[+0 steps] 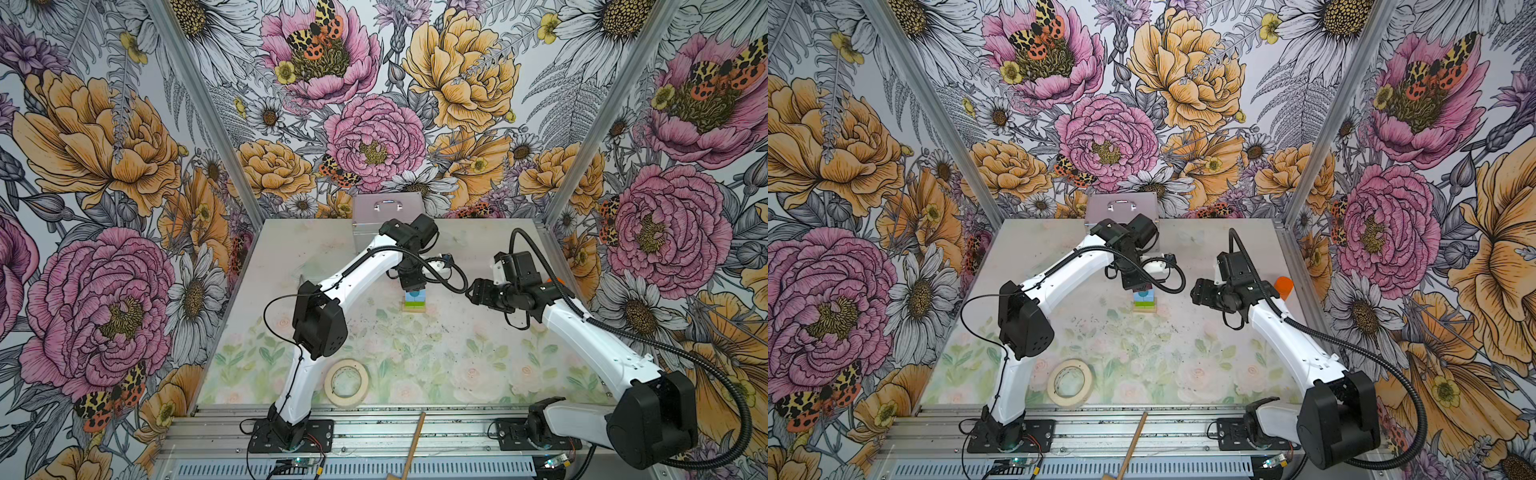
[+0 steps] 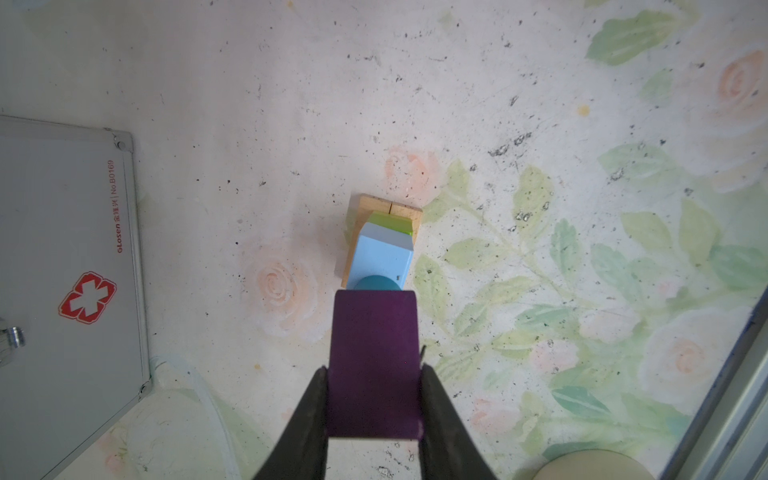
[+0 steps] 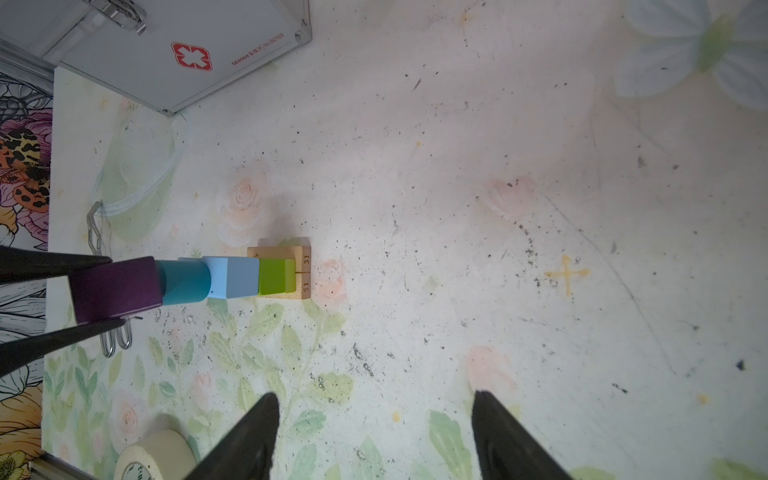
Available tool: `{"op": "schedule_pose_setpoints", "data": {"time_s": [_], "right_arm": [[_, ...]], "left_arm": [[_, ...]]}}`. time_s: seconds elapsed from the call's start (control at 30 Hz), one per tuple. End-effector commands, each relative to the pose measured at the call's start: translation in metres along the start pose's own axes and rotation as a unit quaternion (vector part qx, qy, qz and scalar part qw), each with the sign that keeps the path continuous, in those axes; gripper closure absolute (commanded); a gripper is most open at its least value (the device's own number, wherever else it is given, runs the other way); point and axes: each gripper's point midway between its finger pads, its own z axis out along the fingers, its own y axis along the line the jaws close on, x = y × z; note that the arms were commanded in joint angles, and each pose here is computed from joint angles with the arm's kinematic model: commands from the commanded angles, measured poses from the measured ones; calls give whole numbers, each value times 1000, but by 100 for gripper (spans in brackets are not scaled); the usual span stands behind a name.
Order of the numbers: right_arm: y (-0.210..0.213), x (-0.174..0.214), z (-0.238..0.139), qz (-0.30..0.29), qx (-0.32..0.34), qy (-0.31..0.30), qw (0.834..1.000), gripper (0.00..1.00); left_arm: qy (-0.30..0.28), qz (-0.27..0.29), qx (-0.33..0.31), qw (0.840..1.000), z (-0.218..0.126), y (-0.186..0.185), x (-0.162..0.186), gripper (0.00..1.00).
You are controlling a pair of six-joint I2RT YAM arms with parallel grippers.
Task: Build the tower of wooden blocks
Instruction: 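Lower the purple block onto the teal cylinder with the left gripper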
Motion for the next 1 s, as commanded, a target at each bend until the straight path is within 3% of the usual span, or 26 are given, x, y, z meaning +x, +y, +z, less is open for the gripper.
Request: {"op": "schedule_pose_setpoints", "data": {"time_s": [0.0,0.5,0.8,0.97], "right_arm": [[-2,0,4,8,-2,-1,1000,25],[-2,0,5,8,-4,0,1000,25],[-1,0,5,9,-6,0,1000,25],[-2,1,6,9,-5,1,1000,25]], "left_arm": [[-13,-2,-2,1000,-3,1,-9,94],[-6,-6,-10,1000,-1,4,-8,82],[-4,-9,-13,1000,-1,5,-8,61],[-3,-9,-13,1000,0,5,-8,59]]}}
